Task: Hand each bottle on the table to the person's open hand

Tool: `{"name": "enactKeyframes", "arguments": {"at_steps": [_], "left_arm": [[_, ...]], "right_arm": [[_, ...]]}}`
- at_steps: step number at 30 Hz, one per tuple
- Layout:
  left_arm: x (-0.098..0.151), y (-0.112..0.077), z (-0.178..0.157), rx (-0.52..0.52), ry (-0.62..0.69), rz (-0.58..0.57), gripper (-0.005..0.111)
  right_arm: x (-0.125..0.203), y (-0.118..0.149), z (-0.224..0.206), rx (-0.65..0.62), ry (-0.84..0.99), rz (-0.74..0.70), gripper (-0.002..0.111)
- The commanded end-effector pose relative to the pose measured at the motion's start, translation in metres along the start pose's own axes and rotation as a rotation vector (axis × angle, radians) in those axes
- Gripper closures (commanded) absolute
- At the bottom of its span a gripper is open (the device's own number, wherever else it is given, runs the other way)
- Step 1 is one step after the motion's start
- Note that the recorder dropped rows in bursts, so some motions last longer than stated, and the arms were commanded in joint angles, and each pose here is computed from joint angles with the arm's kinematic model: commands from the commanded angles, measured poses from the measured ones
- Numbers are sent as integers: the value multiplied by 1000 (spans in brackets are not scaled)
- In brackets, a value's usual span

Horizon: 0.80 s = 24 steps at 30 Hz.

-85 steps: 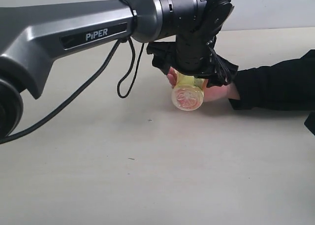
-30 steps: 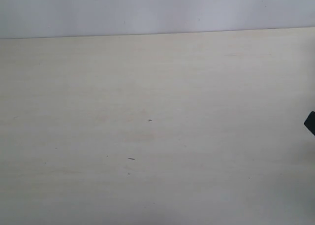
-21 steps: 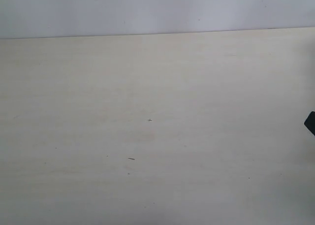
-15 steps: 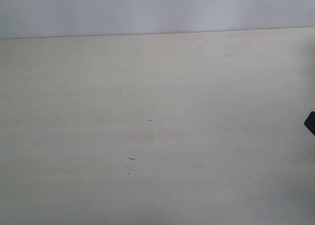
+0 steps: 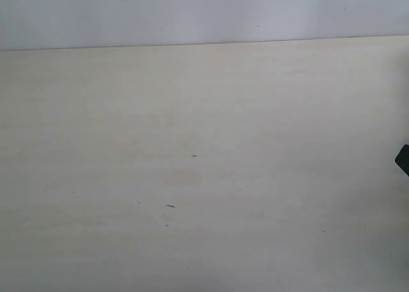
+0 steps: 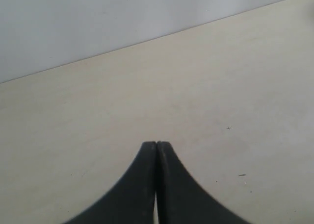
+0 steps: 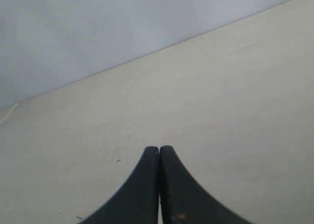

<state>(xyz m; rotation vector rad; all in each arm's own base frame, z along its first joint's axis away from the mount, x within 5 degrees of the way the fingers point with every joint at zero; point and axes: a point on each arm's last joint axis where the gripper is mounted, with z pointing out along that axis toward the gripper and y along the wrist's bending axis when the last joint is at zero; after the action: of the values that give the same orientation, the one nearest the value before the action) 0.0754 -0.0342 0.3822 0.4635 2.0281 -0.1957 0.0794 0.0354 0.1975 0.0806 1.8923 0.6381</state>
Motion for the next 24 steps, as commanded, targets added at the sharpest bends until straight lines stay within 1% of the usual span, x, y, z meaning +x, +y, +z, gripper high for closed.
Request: {"name": "enactKeyframes", "arguments": {"at_steps": [1, 3, 5, 10, 15, 24], "left_arm": [[1, 6, -2, -36, -7, -28, 107], [2, 11, -3, -73, -10, -55, 107], [3, 18, -5, -137, -11, -94, 107], [8, 37, -15, -330, -17, -212, 107], [16, 51, -29, -491, -38, -317, 107], [31, 61, -59, -673, -107, -448, 107]], "right_arm": [[0, -1, 0, 4, -9, -12, 108], [0, -1, 0, 4, -9, -12, 108], [0, -1, 0, 4, -9, -12, 108], [0, -1, 0, 4, -9, -12, 108], [0, -1, 0, 4, -9, -12, 108], [0, -1, 0, 4, -9, -12, 108]]}}
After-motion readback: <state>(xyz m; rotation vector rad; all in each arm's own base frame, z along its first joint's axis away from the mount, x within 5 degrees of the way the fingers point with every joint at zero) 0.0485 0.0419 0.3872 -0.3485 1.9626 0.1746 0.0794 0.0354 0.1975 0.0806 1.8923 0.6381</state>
